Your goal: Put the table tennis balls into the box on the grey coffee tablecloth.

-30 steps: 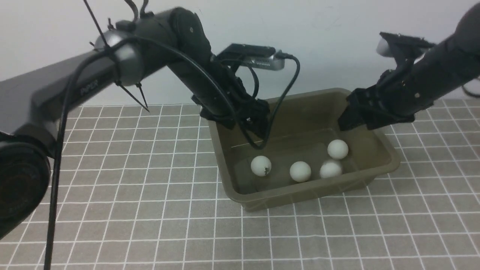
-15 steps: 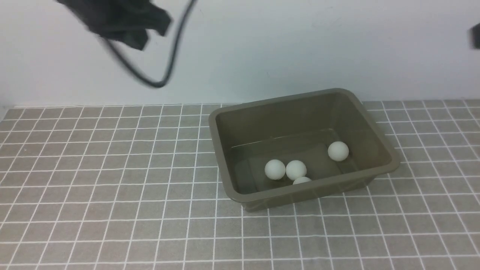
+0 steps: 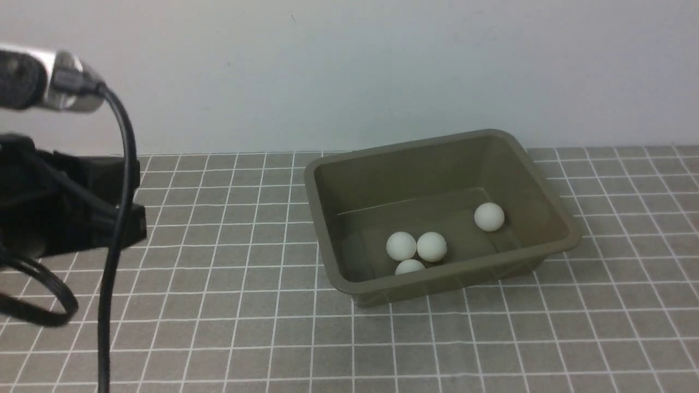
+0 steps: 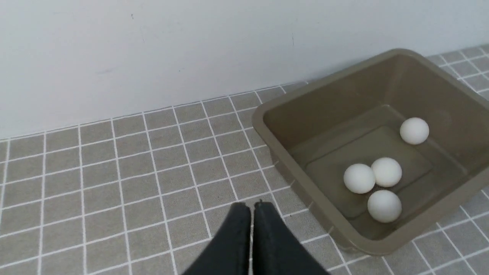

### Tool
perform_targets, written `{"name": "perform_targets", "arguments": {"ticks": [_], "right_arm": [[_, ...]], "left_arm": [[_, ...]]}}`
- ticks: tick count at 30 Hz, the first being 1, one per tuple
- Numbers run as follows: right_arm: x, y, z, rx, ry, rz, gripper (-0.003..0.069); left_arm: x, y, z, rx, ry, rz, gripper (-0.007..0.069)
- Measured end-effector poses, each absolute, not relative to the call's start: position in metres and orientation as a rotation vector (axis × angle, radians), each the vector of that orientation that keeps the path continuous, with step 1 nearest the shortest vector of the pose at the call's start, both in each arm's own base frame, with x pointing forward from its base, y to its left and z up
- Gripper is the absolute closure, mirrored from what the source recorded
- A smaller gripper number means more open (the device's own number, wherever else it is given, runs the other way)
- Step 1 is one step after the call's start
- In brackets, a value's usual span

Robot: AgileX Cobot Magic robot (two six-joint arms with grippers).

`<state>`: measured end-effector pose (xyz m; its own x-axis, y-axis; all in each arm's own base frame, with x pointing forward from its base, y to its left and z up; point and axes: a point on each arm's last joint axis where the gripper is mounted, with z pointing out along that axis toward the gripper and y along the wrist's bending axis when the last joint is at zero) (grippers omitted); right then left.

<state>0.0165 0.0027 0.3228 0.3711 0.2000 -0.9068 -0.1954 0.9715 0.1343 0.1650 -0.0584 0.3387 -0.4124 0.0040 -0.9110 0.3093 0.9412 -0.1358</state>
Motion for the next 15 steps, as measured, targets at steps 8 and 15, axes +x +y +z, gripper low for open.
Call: {"name": "perform_targets", "arguments": {"ticks": [8, 15], "right_arm": [[0.024, 0.004, 0.308, 0.002, 1.198, 0.242, 0.0672], [0.024, 0.003, 0.308, 0.001, 1.197, 0.241, 0.0672]], "left_arm": [[0.156, -0.055, 0.304, 0.189, 1.989, -0.352, 0.063], [0.126, -0.045, 0.321, 0.193, 1.836, -0.354, 0.063]]}}
